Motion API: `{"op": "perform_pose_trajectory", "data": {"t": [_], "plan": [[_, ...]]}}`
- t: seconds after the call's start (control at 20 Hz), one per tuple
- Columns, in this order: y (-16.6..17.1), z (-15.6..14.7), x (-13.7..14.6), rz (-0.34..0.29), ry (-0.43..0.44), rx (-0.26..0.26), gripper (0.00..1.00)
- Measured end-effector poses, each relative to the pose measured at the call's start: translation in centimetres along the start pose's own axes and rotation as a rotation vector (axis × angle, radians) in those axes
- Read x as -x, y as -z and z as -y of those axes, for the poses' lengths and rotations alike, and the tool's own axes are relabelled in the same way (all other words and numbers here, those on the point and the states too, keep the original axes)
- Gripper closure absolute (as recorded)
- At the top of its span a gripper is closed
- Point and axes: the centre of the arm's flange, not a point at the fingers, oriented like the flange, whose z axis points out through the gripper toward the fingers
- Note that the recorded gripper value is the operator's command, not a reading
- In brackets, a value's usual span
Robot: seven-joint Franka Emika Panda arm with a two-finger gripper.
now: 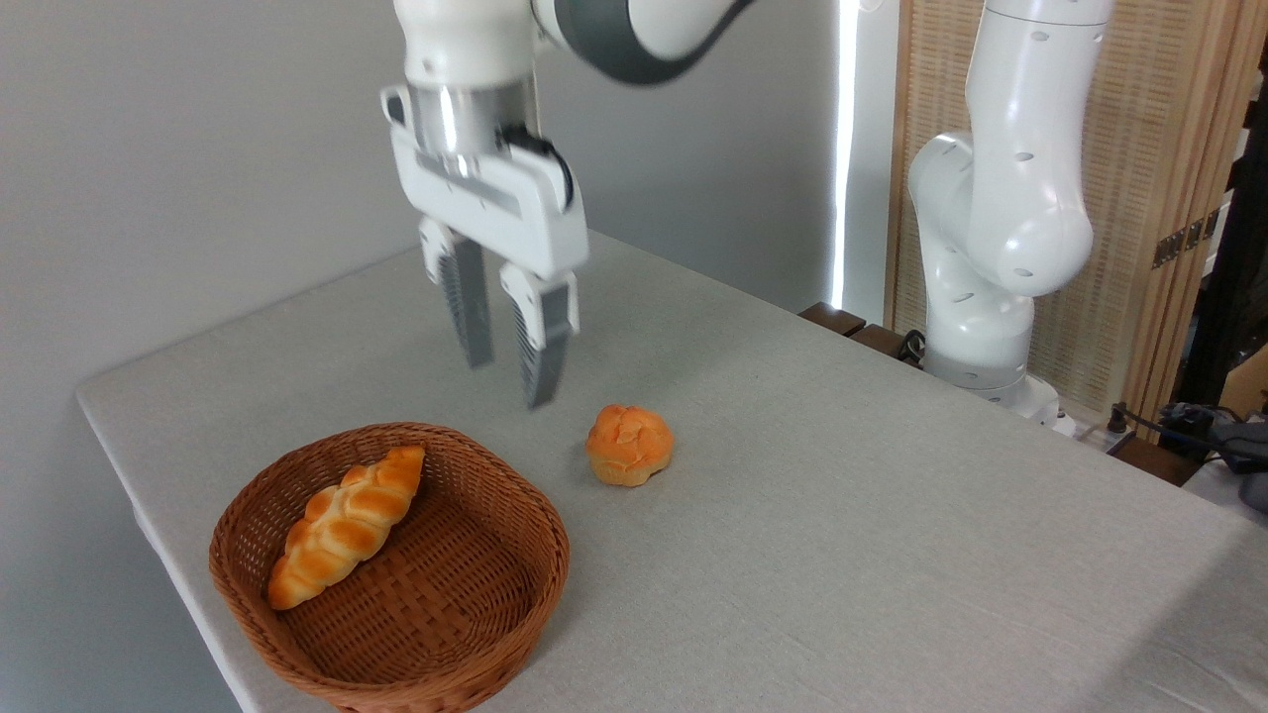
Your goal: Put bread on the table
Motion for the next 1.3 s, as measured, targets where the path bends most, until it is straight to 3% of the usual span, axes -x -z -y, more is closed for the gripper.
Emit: {"op": "perform_pose_trajectory", "data": {"t": [0.25,0.7,1.3], "plan": [[4.6,1.8,-0.4,-0.080,0.023,-0.052,0.00],[2.2,1.7,-1.6,-0.035,0.017,-0.045,0.00],[3.1,3.8,-0.1,-0.055,0.100,-0.045,0.00]]}}
